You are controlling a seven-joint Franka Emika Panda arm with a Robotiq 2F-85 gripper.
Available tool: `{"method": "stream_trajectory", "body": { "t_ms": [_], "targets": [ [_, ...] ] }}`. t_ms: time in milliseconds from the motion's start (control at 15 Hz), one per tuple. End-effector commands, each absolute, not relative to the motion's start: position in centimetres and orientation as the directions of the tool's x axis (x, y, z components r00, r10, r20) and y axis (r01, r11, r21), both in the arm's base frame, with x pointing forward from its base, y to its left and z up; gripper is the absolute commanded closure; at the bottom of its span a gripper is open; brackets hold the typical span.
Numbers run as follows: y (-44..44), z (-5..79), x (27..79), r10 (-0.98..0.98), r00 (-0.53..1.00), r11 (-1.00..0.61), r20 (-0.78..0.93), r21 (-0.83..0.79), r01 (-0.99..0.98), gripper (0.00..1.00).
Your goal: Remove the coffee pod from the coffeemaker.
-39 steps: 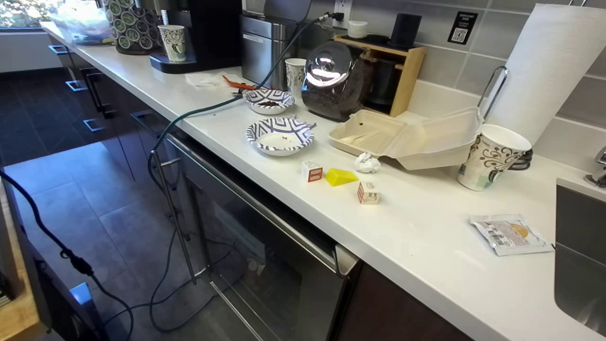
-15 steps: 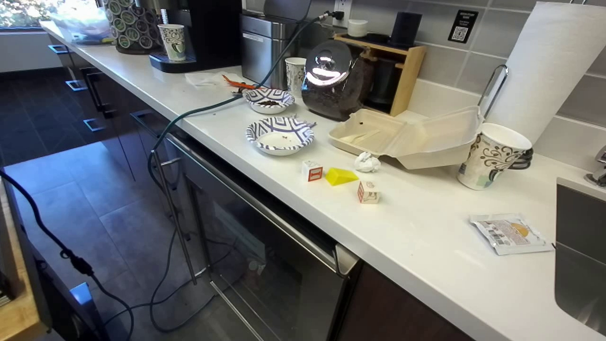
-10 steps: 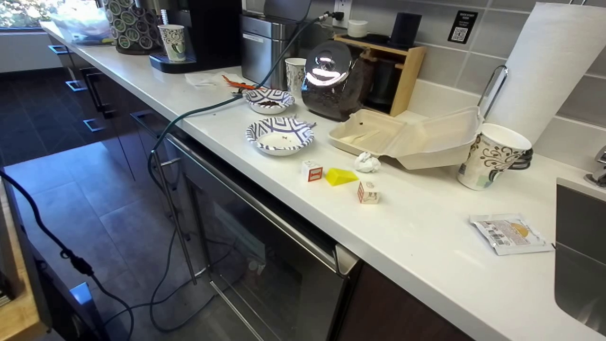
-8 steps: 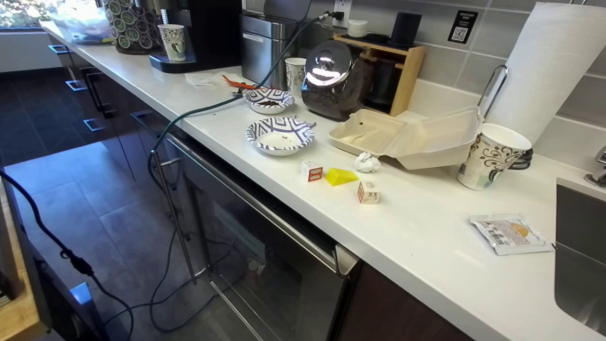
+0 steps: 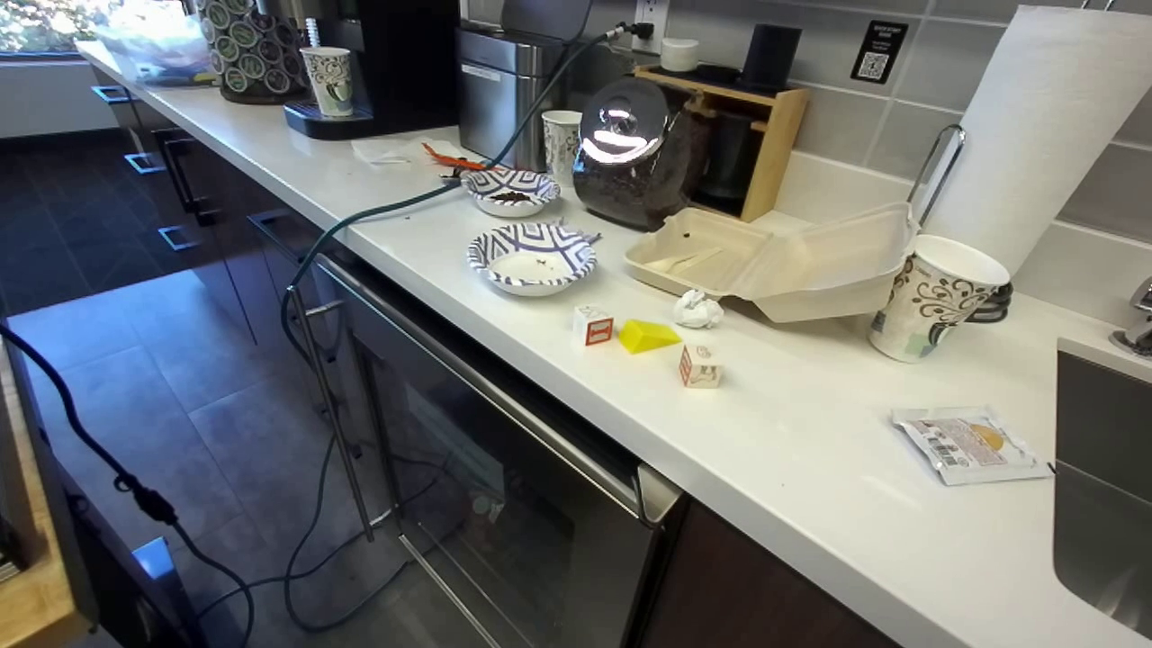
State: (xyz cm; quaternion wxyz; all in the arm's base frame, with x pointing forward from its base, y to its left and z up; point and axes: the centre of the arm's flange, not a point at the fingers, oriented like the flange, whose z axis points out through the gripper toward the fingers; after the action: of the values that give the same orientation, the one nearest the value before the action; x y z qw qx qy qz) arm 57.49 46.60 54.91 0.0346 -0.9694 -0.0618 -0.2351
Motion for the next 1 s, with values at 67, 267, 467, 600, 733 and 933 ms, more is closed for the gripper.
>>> {"method": "stream_trajectory", "body": {
  "t_ms": [67, 267, 467, 600, 733, 933],
  "targets": [
    [47.4, 54.9, 58.2, 0.04, 0.902, -0.995, 0.43, -0.068, 0.076, 0.0],
    [46.8, 54.7, 58.1, 0.004, 0.905, -0.996, 0.424, -0.083, 0.044, 0.0],
    [46.6, 54.7, 58.1, -0.014, 0.909, -0.996, 0.416, -0.088, 0.025, 0.0],
    [46.5, 54.6, 58.1, -0.02, 0.911, -0.996, 0.411, -0.089, 0.018, 0.04],
    [46.5, 54.5, 58.1, -0.022, 0.916, -0.996, 0.402, -0.084, 0.013, 0.15],
    [46.4, 54.3, 58.0, -0.027, 0.92, -0.998, 0.392, -0.07, 0.0, 0.29]
  ]
}}
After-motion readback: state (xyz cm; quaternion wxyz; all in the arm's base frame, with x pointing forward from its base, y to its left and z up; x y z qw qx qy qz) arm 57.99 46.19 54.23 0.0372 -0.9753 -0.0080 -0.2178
